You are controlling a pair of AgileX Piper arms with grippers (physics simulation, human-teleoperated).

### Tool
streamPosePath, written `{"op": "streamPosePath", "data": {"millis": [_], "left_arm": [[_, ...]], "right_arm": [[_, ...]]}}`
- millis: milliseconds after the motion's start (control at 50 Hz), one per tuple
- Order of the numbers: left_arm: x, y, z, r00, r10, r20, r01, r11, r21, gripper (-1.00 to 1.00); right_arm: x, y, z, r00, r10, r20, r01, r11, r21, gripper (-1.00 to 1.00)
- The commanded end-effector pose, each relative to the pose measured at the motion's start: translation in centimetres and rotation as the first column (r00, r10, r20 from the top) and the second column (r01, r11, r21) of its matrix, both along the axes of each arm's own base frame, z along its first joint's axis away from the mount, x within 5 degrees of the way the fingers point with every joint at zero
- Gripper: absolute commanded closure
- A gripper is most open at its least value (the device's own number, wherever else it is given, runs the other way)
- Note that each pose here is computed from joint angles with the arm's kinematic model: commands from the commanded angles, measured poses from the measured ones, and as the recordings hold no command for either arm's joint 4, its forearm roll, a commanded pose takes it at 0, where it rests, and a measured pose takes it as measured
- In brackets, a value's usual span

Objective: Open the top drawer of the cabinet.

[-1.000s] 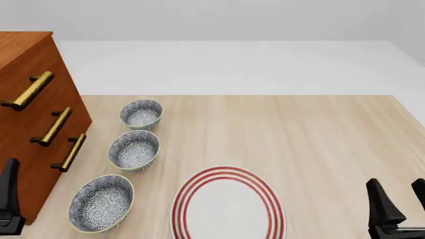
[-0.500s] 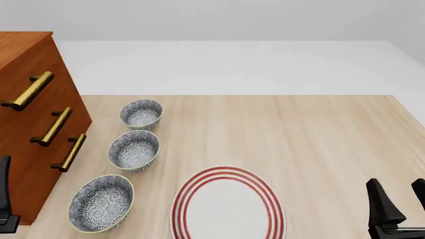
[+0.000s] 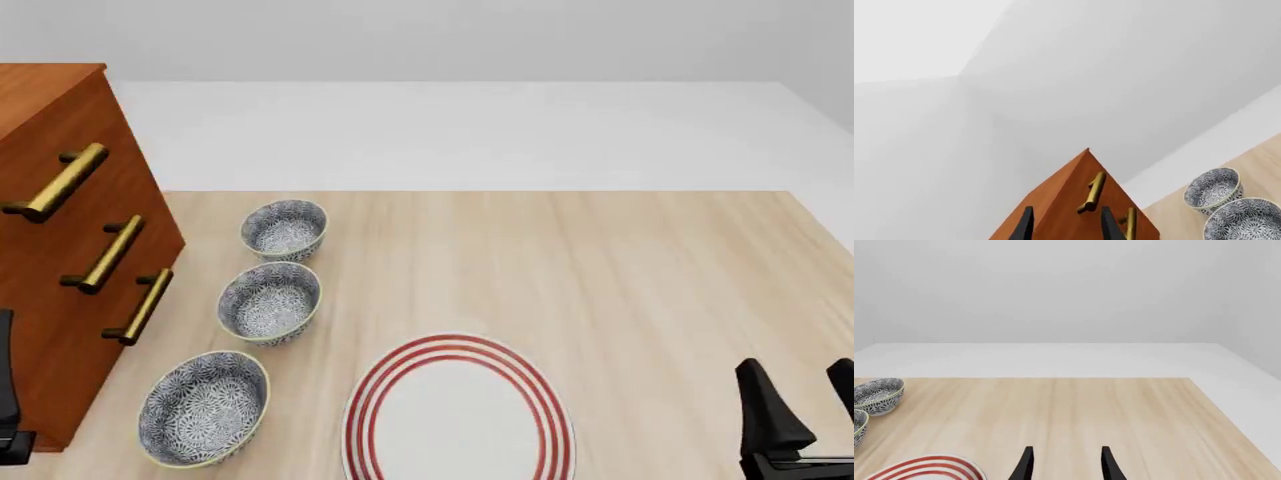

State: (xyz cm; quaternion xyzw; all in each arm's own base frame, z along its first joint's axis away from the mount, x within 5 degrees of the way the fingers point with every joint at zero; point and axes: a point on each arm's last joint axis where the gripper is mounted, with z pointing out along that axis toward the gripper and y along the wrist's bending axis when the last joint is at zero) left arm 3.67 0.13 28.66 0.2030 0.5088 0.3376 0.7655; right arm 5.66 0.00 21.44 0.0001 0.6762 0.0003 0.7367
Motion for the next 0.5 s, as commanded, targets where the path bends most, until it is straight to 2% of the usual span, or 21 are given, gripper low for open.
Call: {"op": "streamPosePath", "data": {"millis": [20, 40, 60, 100, 120, 400, 500], "left_arm": [[-0.36, 0.00, 0.97, 0.999, 0.028, 0.023, -0.029, 0.998, 0.056, -1.00], [-0.50, 0.01, 1.23, 0.999, 0.032, 0.025, -0.033, 0.998, 0.054, -1.00], [-0.43, 0.02, 1.09, 0.998, 0.047, 0.039, -0.050, 0.995, 0.086, -1.00], [-0.53, 0.02, 1.44, 0.998, 0.045, 0.035, -0.048, 0.996, 0.074, -1.00], [-0.46, 0.04, 1.50, 0.998, 0.058, 0.039, -0.062, 0.994, 0.093, -1.00], [0.08, 0.08, 1.26, 0.995, 0.094, 0.033, -0.098, 0.981, 0.167, -1.00], [0.00, 0.07, 1.70, 0.995, 0.095, 0.044, -0.101, 0.980, 0.173, -1.00]], "right_arm": [[0.00, 0.00, 0.00, 1.000, 0.000, 0.000, 0.000, 1.000, 0.000, -1.00], [0.00, 0.00, 0.00, 1.000, 0.000, 0.000, 0.000, 1.000, 0.000, -1.00], [0.00, 0.00, 0.00, 1.000, 0.000, 0.000, 0.000, 1.000, 0.000, -1.00], [0.00, 0.00, 0.00, 1.000, 0.000, 0.000, 0.000, 1.000, 0.000, -1.00], [0.00, 0.00, 0.00, 1.000, 0.000, 0.000, 0.000, 1.000, 0.000, -1.00], [0.00, 0.00, 0.00, 1.000, 0.000, 0.000, 0.000, 1.000, 0.000, -1.00], [0.00, 0.00, 0.00, 1.000, 0.000, 0.000, 0.000, 1.000, 0.000, -1.00]]}}
